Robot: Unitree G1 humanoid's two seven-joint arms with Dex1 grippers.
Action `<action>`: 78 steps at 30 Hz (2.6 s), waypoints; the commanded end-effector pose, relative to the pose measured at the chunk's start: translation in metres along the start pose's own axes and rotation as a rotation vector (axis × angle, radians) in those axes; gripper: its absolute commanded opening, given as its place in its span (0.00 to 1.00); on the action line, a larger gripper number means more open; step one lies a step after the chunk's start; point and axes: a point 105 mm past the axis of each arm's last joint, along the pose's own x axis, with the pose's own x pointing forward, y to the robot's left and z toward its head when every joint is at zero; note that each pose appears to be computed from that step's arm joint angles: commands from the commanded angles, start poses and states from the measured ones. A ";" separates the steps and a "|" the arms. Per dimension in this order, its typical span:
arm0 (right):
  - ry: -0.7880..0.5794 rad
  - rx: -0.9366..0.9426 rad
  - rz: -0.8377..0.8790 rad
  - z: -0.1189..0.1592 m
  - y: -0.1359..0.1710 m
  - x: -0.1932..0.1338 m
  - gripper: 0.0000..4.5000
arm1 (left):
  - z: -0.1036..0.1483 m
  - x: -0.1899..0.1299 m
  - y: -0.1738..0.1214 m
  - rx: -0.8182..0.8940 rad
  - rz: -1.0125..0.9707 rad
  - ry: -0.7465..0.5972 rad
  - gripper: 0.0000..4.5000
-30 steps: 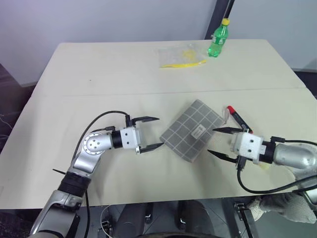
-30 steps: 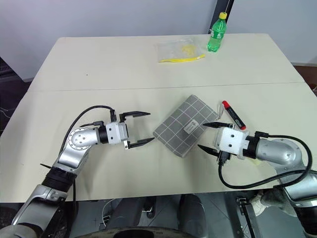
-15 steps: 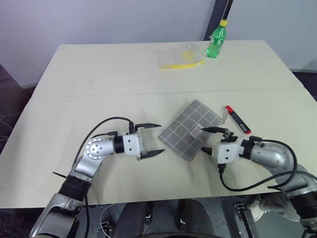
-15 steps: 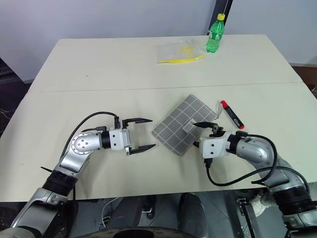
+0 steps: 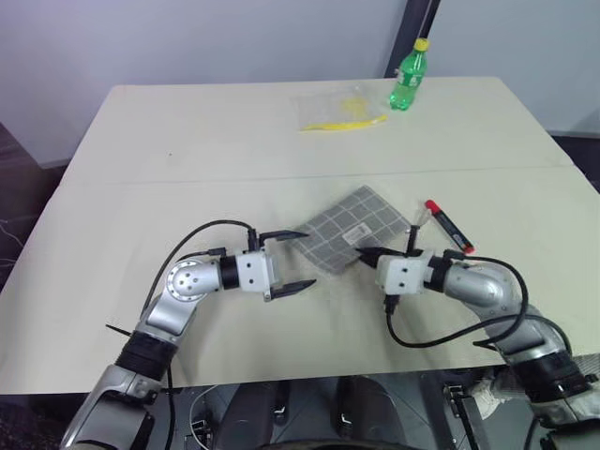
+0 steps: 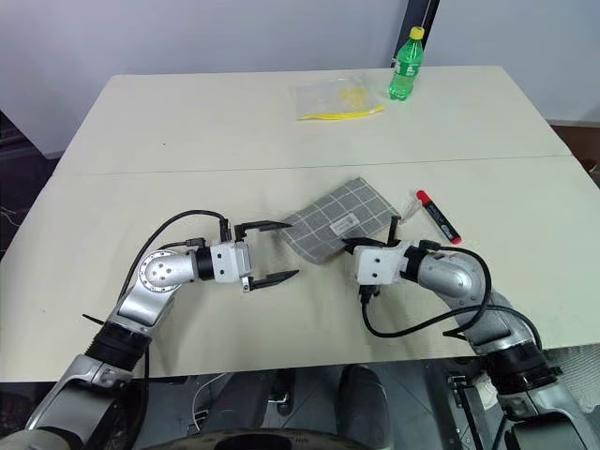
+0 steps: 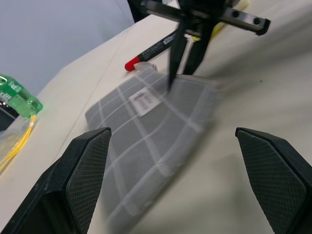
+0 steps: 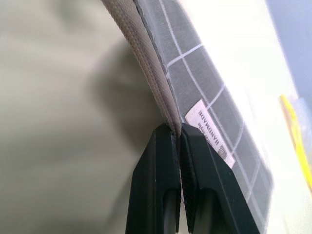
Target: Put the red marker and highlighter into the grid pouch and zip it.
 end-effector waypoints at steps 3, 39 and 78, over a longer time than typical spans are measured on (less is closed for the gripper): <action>-0.055 0.023 -0.054 0.022 -0.021 0.004 0.01 | 0.008 0.005 0.009 0.055 0.020 -0.022 0.96; -0.071 0.223 -0.017 0.020 -0.015 -0.013 0.79 | 0.003 0.016 0.018 0.028 0.052 -0.035 0.00; 0.103 0.693 0.102 -0.012 -0.009 0.005 0.01 | 0.005 0.000 0.008 0.016 0.042 -0.047 0.00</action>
